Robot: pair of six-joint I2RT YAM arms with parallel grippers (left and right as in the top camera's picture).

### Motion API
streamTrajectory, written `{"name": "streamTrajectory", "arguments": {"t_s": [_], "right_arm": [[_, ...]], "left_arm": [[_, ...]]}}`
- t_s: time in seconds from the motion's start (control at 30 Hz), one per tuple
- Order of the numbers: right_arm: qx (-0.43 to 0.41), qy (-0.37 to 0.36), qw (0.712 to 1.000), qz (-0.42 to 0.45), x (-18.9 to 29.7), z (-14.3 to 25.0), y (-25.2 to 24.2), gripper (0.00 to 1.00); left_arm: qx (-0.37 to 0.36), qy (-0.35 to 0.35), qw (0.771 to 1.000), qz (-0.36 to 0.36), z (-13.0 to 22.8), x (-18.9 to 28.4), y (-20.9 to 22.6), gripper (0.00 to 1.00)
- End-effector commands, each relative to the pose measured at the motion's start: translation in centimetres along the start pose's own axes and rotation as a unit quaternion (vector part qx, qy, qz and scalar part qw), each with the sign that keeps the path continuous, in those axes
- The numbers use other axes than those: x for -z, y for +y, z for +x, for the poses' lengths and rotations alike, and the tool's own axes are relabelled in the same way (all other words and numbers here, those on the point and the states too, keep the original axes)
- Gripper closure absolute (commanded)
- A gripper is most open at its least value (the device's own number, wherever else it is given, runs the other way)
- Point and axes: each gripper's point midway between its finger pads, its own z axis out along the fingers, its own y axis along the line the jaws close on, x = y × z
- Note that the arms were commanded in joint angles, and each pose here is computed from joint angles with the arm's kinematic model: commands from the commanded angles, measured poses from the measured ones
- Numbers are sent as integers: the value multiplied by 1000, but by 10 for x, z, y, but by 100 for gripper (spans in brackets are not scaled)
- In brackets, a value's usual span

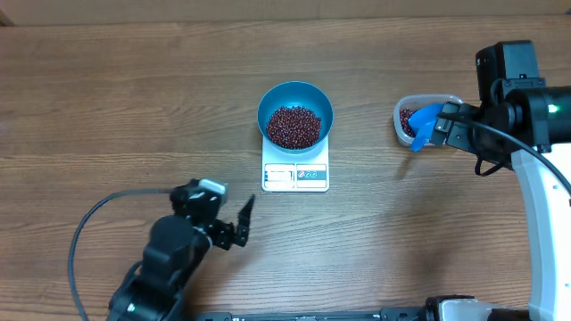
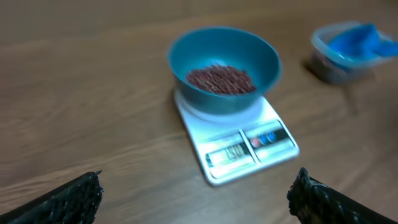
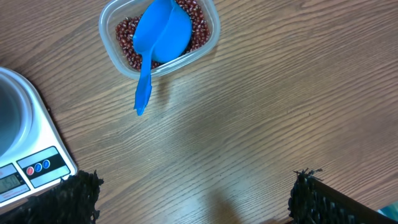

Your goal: Scoop item into bowl and weigh 150g on scale

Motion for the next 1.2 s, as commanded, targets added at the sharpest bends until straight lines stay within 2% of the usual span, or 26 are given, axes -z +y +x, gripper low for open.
{"name": "streamTrajectory", "arguments": {"t_s": [0.0,0.23,0.53,0.8,1.03,1.17], "right_arm": [[-1,-21,1000,-4,10,-6,-2,0],[-1,-21,1000,-4,10,-6,-2,0],[-1,-21,1000,-4,10,-6,-2,0],[-1,-21,1000,-4,10,-6,-2,0],[-1,-21,1000,-4,10,-6,-2,0],[-1,-21,1000,-4,10,-6,-2,0]], "left_arm": [[21,-42,999,-12,-7,8,13,1],[27,-177,983,-52,-35,23,41,0],[50,-279,955,-84,-23,28,66,1],[64,-265,956,-108,-12,31,78,0],[84,-210,965,-130,17,22,88,0],[72,-185,970,-138,27,19,90,1]]}}
